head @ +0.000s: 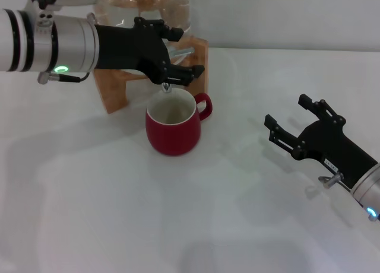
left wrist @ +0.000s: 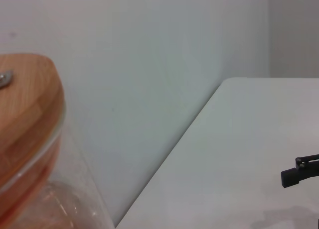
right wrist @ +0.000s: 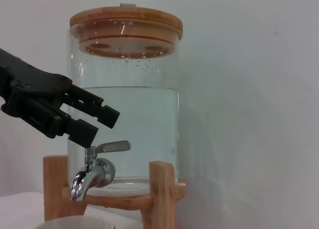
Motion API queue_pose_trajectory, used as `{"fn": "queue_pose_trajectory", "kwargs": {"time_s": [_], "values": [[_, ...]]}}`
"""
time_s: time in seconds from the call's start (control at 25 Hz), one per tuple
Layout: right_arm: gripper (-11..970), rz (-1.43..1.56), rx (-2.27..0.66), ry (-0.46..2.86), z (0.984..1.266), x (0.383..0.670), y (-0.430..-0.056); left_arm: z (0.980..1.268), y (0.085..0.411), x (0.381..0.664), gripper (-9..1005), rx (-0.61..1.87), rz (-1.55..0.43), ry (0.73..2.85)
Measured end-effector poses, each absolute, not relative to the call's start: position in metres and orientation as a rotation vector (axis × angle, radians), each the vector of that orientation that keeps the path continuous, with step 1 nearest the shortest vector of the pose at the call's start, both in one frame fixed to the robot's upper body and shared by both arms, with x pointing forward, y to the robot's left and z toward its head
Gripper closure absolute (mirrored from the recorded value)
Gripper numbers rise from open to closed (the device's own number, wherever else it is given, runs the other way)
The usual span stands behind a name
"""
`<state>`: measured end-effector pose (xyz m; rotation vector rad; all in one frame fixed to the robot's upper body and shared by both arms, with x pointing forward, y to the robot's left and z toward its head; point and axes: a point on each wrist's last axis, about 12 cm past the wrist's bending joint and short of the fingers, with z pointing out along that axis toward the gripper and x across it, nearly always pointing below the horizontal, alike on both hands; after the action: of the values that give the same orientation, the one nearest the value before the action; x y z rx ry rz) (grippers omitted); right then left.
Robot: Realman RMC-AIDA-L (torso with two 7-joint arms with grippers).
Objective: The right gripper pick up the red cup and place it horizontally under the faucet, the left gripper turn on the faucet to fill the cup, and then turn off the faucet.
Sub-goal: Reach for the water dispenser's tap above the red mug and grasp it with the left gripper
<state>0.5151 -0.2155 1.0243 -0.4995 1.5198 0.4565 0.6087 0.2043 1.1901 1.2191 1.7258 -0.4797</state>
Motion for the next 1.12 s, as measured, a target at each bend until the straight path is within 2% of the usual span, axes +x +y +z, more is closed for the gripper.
{"fn": "queue_pose_trajectory", "kwargs": {"time_s": [1.12], "values": [[89,0.453,-0.491,1.515,1.025,0.516,-0.216,1.183,0.193,0.620,139,1.239,-0.466,1.709]]}}
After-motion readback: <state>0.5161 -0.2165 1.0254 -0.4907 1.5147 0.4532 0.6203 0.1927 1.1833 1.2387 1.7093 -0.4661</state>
